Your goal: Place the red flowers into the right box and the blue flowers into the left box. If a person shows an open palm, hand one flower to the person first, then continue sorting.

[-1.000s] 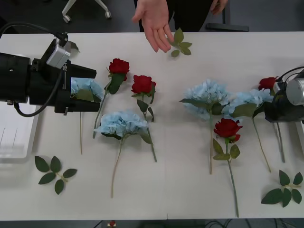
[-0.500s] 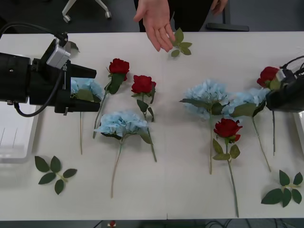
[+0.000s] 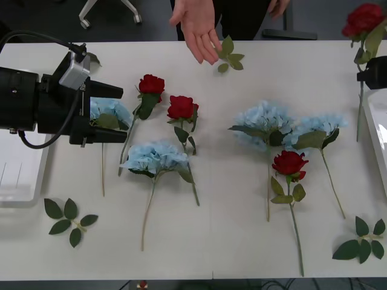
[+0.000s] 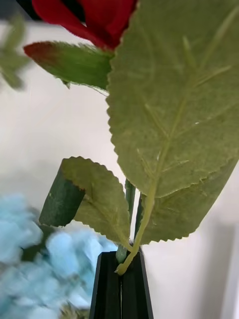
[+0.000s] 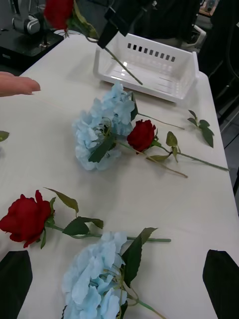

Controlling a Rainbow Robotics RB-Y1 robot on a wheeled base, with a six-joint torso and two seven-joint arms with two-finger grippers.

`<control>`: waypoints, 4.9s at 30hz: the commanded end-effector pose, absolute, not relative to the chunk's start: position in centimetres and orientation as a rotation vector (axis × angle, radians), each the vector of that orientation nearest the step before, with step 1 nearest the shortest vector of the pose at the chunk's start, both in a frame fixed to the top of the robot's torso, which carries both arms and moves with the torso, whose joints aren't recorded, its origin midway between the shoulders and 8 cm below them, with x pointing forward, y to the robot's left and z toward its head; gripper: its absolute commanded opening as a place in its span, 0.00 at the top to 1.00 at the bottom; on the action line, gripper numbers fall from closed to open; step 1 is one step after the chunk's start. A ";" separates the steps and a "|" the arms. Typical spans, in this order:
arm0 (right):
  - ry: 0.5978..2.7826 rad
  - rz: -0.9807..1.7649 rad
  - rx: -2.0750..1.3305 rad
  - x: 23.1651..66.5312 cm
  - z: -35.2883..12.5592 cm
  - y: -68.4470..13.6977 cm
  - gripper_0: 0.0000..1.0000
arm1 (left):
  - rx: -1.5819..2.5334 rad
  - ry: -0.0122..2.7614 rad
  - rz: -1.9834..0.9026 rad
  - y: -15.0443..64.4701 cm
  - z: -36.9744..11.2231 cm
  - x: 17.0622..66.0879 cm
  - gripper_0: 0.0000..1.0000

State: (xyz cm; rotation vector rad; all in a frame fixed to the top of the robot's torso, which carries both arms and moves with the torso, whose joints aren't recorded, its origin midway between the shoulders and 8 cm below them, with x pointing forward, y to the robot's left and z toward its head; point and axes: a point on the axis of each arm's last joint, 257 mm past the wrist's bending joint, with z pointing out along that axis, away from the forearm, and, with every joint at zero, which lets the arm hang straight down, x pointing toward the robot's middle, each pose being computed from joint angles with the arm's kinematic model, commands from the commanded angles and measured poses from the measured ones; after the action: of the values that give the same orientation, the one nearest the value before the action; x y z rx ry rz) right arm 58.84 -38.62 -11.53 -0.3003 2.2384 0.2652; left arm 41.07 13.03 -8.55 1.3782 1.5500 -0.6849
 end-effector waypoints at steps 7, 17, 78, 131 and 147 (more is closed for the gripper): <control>1.691 0.411 -0.522 62.5 2.9 -27.3 1.00 | 1.395 1.525 -0.672 12.5 -8.6 40.8 0.00; 1.378 0.414 -0.696 62.7 11.0 -18.3 1.00 | 1.395 1.525 -0.672 12.5 -8.6 40.8 0.00; 1.254 0.589 -1.122 56.1 11.4 -5.5 0.00 | 1.395 1.525 -0.677 12.6 -8.7 40.7 0.00; 2.434 -0.275 -0.596 49.5 -15.7 -38.0 0.00 | -0.194 2.405 0.055 30.3 -26.1 52.3 0.00; 2.465 -0.307 -0.606 47.0 -21.2 -40.1 0.00 | -0.083 2.411 0.141 28.3 -29.8 56.1 0.00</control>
State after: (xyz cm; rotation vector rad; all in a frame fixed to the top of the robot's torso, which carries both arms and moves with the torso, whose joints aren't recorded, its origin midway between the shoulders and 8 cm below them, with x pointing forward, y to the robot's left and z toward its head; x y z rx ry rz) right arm 46.72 -40.13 -22.38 -0.6188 2.4929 -0.2961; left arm 54.33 28.84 -31.08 -0.1394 2.4446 0.1146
